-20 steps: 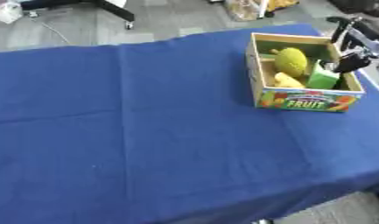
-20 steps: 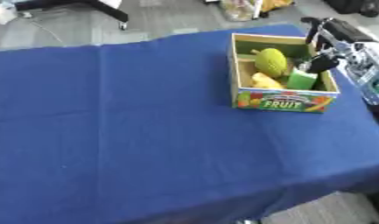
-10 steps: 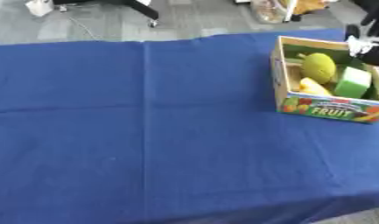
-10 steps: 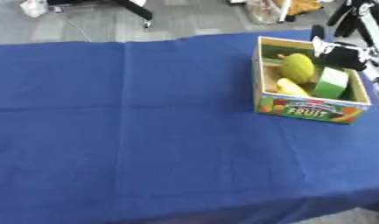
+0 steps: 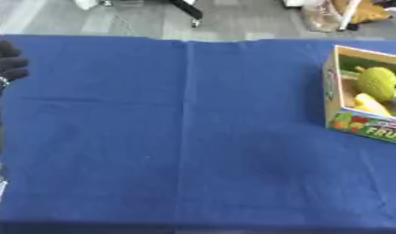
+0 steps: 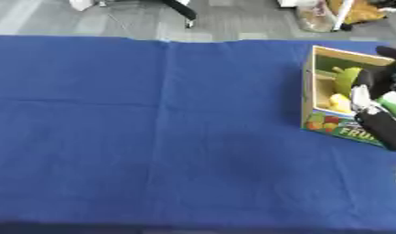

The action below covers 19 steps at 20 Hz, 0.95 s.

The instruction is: Pick up the objects with one hand, pass them to the other hand, and then place them into the box on the other side of the table.

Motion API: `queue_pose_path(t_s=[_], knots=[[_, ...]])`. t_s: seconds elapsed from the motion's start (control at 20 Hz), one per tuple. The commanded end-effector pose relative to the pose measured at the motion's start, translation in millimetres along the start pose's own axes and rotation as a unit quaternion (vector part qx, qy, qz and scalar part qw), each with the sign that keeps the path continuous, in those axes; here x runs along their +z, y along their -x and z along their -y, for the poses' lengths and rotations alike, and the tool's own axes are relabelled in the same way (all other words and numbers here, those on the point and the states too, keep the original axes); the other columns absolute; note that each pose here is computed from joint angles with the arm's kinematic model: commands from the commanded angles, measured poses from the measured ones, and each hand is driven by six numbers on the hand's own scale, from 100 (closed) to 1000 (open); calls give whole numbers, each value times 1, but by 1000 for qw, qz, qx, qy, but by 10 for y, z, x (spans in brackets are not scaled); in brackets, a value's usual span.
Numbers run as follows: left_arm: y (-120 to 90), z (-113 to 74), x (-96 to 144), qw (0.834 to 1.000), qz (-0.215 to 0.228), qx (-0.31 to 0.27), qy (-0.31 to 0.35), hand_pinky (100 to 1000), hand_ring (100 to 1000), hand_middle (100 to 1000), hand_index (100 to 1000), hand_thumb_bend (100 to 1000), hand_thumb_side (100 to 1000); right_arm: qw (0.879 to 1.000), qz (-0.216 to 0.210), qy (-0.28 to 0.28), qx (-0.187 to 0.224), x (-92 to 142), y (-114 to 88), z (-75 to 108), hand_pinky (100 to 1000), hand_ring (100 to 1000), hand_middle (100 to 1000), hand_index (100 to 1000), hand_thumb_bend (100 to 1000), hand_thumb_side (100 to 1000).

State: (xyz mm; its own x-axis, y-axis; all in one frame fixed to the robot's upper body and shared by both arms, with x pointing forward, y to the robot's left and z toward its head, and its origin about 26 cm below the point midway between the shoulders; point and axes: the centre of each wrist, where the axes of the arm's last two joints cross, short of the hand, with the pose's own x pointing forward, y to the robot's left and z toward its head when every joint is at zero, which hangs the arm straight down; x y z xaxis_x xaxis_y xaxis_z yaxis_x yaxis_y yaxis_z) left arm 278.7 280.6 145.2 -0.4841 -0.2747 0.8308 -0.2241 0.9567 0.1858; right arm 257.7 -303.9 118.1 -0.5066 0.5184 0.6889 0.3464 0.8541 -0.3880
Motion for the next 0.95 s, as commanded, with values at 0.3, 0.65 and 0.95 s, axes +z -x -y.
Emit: queue_pose_path(t_s=[0.3, 0.65, 0.95], knots=[[-17, 125, 49, 1000, -8, 9, -24, 759, 702, 665, 773, 293, 801, 994, -56, 30, -83, 220, -40, -378, 390, 390, 445, 775, 100, 558], [2, 221, 101, 999, -24, 32, -31, 759, 696, 657, 758, 290, 817, 990, -87, 24, -106, 381, 111, -619, 382, 373, 442, 818, 100, 623], [16, 271, 138, 998, -36, 38, -31, 761, 694, 654, 752, 283, 826, 989, -97, 25, -110, 442, 157, -678, 379, 365, 431, 793, 100, 643]])
